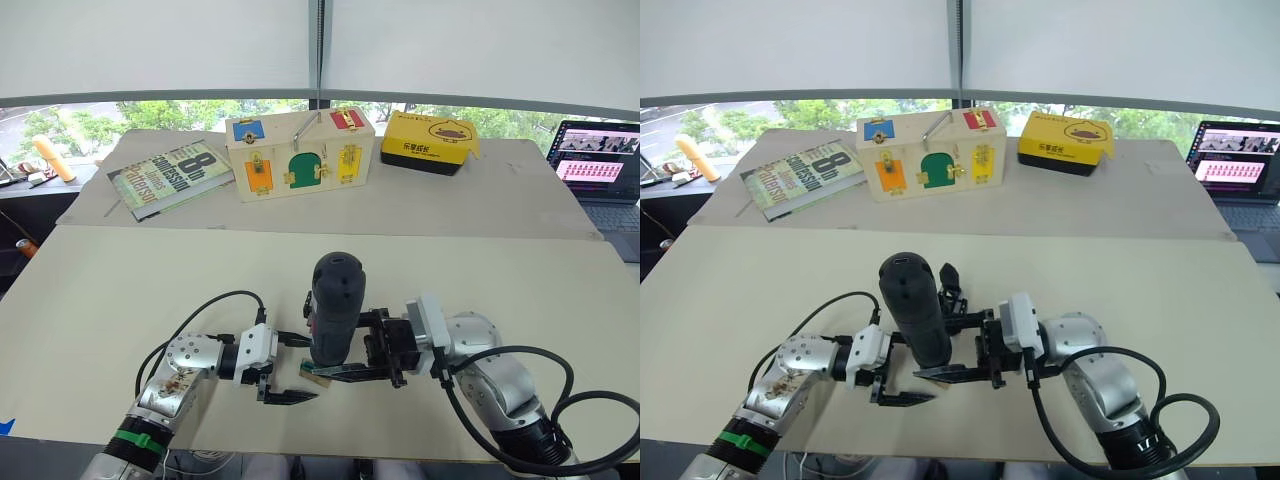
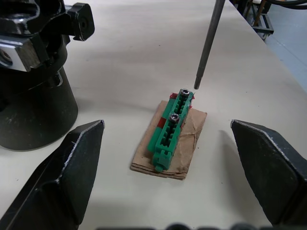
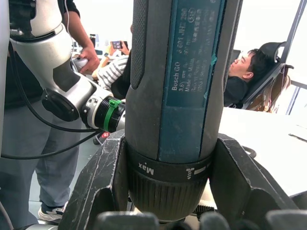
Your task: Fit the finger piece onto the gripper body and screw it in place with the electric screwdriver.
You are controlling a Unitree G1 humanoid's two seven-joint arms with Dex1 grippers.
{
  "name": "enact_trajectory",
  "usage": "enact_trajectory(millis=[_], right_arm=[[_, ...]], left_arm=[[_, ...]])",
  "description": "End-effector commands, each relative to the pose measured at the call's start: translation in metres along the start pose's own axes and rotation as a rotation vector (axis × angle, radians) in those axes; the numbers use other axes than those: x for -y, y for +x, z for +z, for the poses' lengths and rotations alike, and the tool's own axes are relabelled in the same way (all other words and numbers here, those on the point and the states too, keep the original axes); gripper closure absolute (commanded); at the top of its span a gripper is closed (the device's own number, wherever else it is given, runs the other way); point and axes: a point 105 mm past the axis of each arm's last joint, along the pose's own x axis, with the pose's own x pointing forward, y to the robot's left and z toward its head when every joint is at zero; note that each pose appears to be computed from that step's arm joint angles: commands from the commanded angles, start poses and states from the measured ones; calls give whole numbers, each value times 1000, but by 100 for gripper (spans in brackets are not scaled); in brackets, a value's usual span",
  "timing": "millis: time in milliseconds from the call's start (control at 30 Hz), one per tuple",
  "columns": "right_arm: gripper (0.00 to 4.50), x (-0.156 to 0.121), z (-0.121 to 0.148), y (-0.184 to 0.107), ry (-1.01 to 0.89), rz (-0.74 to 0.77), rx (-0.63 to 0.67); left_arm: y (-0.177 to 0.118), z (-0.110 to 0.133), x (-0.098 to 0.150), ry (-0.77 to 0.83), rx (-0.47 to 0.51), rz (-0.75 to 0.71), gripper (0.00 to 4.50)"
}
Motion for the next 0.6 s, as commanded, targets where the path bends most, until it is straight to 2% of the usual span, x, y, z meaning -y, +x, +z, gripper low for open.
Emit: enact_trajectory(millis=[33, 600], right_arm=[[255, 0, 11, 4, -53, 17, 26], [255, 1, 9, 1, -47, 5, 14]], left_arm=[[7, -21, 14, -89, -37, -31, 0], [7, -22, 14, -91, -38, -35, 0]])
